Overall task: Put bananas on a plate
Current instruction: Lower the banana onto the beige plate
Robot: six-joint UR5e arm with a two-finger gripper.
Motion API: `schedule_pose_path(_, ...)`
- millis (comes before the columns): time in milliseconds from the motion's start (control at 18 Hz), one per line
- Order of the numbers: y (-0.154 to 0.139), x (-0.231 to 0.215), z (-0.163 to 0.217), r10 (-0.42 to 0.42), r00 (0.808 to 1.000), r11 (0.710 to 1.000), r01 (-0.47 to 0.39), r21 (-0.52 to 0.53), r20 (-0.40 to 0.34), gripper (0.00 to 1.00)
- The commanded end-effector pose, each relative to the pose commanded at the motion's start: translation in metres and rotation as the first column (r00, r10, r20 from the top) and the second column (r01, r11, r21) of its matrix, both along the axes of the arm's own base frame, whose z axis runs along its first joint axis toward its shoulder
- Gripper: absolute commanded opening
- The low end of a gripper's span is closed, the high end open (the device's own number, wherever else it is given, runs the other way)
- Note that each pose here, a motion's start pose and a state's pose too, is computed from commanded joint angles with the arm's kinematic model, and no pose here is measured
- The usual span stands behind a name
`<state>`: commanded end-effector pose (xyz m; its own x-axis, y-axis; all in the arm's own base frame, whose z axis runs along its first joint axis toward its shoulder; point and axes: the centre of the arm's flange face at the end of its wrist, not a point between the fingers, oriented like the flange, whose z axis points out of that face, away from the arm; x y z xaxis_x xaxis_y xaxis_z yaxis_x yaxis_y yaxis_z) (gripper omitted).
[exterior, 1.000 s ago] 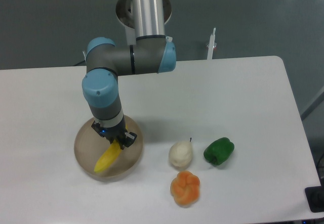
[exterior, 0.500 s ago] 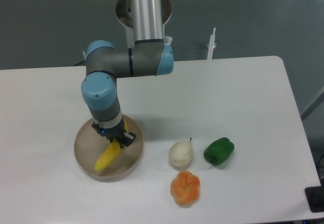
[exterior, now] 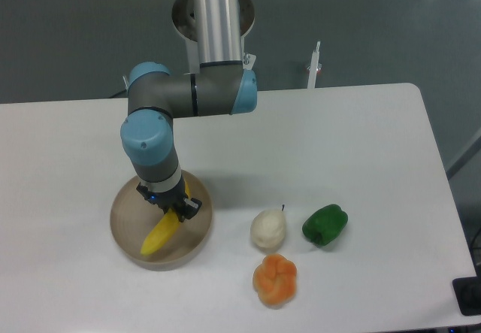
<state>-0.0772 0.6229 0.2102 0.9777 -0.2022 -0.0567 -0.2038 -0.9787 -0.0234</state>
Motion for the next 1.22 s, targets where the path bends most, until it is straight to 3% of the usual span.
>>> schedule_pose_path(1222, -0.001, 0.0, -0.013, -0.003, 1.0, 1.0, 0.003, -0.024, 0.005, 0.22)
